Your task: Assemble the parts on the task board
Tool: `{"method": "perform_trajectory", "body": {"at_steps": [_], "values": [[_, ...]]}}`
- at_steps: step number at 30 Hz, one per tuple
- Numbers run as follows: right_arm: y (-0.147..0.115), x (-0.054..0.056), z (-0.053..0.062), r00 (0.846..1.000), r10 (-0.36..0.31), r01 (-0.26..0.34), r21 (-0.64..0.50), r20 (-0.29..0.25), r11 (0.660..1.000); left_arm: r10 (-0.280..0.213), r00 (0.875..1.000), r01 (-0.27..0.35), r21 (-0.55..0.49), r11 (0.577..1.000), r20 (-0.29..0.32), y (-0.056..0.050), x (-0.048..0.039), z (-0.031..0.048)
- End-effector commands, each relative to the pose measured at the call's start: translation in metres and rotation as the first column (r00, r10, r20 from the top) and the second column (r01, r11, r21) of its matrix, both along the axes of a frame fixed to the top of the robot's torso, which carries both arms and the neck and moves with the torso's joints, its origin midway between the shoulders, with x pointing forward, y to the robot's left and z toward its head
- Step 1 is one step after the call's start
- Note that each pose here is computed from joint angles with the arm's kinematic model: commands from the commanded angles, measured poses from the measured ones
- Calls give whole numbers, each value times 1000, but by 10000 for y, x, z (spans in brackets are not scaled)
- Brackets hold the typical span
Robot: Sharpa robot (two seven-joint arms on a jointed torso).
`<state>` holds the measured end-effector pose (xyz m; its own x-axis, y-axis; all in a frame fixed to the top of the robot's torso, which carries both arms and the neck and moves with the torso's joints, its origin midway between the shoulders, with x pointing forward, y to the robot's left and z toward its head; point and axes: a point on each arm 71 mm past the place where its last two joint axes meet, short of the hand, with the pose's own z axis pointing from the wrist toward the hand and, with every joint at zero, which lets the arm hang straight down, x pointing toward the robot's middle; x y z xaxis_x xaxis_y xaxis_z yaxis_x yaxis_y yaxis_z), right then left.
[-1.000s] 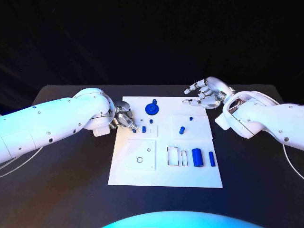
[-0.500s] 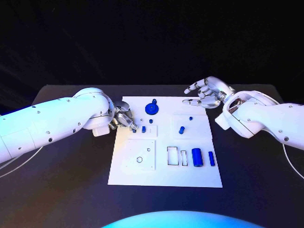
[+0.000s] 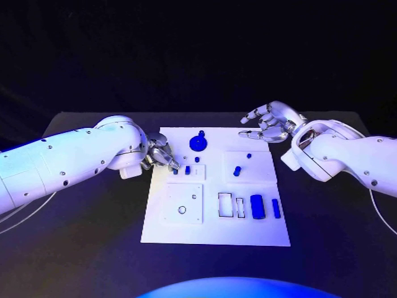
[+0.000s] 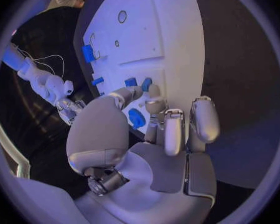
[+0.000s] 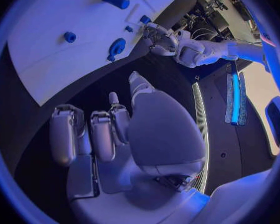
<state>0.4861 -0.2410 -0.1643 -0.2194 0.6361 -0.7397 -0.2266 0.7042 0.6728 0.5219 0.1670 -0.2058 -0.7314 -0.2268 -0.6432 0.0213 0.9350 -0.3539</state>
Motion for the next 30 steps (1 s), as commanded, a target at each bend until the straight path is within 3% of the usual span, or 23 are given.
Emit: {"method": "perform_trajectory", "body": {"at_steps": [1,18,22,26,30], "values": [[17,-6,9,1000,15,-15,-2,16,1000,24,1000,-24,25,999,-2,51,5,-43],[15,-4,9,1000,15,-15,-2,18,1000,57,998,-56,-21,998,31,80,29,-3],[12,-3,10,1000,14,-14,-2,19,1000,80,996,-75,-143,987,29,82,32,37],[10,-3,10,1000,13,-13,-2,20,1000,112,993,-99,-322,941,21,66,38,95],[6,-3,11,1000,12,-12,-1,20,1000,135,989,-98,-428,898,57,68,49,159]]}}
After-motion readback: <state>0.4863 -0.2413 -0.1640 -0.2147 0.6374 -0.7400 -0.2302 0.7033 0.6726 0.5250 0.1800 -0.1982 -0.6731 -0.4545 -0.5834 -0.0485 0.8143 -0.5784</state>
